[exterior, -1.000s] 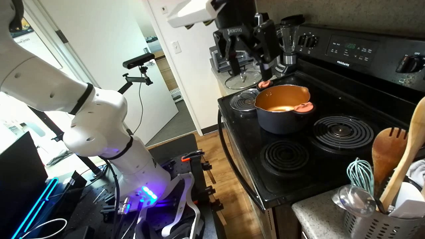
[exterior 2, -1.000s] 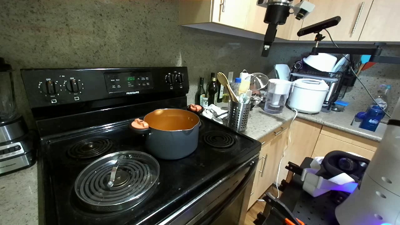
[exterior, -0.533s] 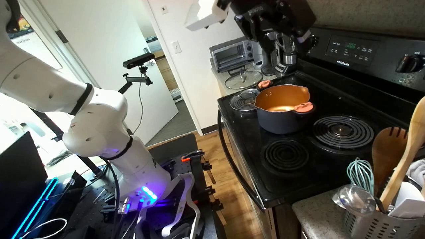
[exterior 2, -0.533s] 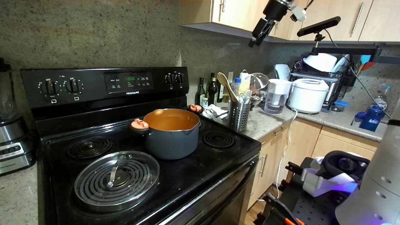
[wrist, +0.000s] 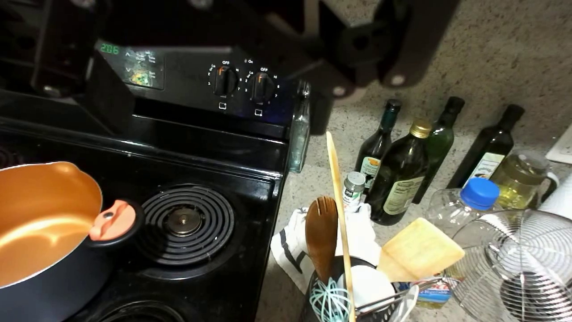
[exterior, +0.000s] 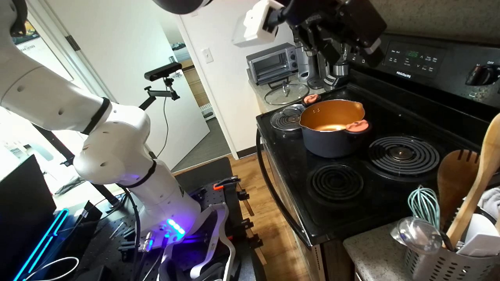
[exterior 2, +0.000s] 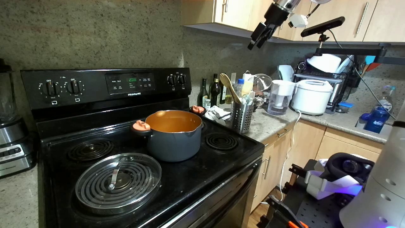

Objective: Pick up a wooden spatula from the holder and put it inside the pot on the stove

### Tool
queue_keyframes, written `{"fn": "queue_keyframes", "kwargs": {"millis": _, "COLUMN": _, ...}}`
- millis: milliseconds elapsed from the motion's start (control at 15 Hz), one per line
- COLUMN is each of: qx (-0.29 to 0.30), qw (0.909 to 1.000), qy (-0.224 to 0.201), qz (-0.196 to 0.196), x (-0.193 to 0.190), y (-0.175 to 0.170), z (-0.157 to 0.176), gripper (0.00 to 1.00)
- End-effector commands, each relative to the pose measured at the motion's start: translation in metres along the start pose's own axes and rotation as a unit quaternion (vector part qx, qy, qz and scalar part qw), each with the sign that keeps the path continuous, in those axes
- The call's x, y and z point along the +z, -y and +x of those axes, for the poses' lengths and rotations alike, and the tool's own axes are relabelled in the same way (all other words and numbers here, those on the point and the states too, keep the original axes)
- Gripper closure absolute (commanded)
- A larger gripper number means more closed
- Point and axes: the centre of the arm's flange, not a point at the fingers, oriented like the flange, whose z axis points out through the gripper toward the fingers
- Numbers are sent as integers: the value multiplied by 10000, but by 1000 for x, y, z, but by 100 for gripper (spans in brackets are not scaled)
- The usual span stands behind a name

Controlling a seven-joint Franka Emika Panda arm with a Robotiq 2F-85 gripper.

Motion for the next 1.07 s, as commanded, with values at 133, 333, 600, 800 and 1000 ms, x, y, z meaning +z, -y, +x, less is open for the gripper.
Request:
{"fn": "queue_keyframes", "kwargs": {"millis": 133, "qx": -14, "qw": 10000, "qy": -23, "qz": -43, "x": 2, "y": 0, "z": 2, "gripper": 0}}
{"fn": "queue_keyframes", "kwargs": {"millis": 333, "qx": 7, "qw": 9999, "qy": -1, "qz": -102, "x": 12, "y": -2, "z": 11, "gripper": 0}}
{"fn": "queue_keyframes", "kwargs": {"millis": 600, "qx": 11, "qw": 9996, "qy": -169, "qz": -208, "x": 31, "y": -7, "z": 24, "gripper": 0}}
{"fn": "queue_keyframes", "kwargs": {"millis": 800, "qx": 14, "qw": 9991, "qy": -246, "qz": -350, "x": 47, "y": -14, "z": 37, "gripper": 0}}
{"fn": "queue_keyframes", "kwargs": {"millis": 1000, "qx": 42, "qw": 9986, "qy": -240, "qz": -472, "x": 66, "y": -26, "z": 48, "gripper": 0}}
